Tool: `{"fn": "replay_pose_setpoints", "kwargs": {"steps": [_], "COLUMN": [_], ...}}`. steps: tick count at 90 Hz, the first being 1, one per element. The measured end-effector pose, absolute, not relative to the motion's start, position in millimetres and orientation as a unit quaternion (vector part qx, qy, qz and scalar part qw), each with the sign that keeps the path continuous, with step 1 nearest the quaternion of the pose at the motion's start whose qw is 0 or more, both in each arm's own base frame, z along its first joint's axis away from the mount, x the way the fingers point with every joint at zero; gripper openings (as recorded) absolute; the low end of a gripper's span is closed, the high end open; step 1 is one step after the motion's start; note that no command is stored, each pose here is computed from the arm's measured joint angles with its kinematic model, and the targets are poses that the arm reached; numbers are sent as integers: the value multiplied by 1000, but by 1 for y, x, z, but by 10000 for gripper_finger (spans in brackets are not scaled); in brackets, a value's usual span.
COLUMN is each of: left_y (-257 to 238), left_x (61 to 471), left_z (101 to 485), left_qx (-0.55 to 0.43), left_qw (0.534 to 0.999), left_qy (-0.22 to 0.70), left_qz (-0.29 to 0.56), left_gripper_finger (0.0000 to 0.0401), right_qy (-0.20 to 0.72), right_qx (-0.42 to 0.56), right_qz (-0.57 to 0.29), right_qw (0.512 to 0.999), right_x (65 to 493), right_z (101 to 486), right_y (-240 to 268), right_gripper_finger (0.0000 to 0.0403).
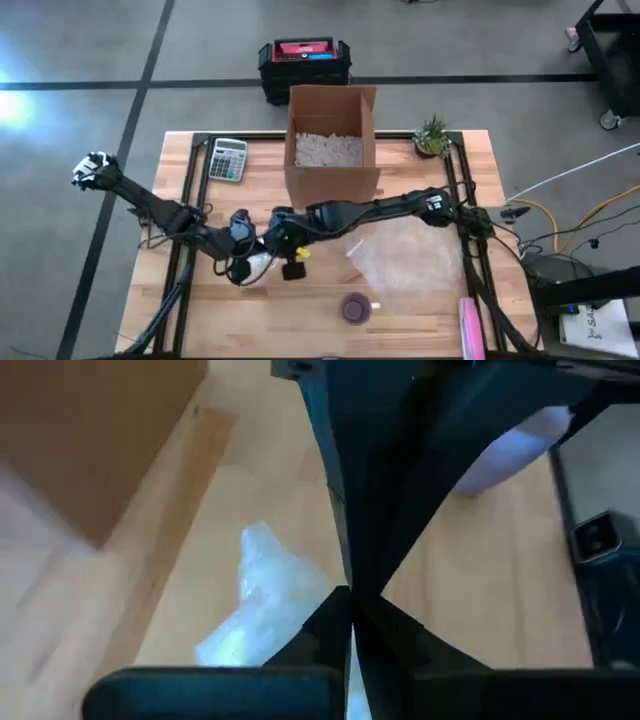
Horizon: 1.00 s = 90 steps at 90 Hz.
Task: Wrap mug
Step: Wrap the yellow mug with bubble wrap
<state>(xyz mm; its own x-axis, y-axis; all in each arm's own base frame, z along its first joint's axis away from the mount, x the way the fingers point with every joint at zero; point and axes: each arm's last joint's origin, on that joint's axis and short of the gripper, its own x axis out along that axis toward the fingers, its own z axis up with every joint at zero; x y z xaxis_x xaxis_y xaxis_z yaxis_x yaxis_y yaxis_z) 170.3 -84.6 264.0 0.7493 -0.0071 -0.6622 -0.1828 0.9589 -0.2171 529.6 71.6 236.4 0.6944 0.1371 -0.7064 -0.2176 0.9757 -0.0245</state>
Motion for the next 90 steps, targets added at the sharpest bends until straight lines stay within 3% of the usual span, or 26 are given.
{"fn": "replay_pose_setpoints", "kwargs": {"steps": [36,73,90], "left_y": [-87,-104,-111], "left_x": [153,173,185], "left_z": [258,246,222], "left_qx": [-178,-180,-152], "left_qw": [893,888,878], "left_qy": [408,421,450], "left_qz": [61,31,58], "left_gripper_finger": [0,0,0], "right_qy": [441,439,440], "right_qx": [-54,-64,-67], "right_qz": [65,80,82], "right_qw": [894,893,892], "right_x": [542,543,543], "right_z": [173,168,167], "right_y": [70,78,78], "right_gripper_finger": [0,0,0]}}
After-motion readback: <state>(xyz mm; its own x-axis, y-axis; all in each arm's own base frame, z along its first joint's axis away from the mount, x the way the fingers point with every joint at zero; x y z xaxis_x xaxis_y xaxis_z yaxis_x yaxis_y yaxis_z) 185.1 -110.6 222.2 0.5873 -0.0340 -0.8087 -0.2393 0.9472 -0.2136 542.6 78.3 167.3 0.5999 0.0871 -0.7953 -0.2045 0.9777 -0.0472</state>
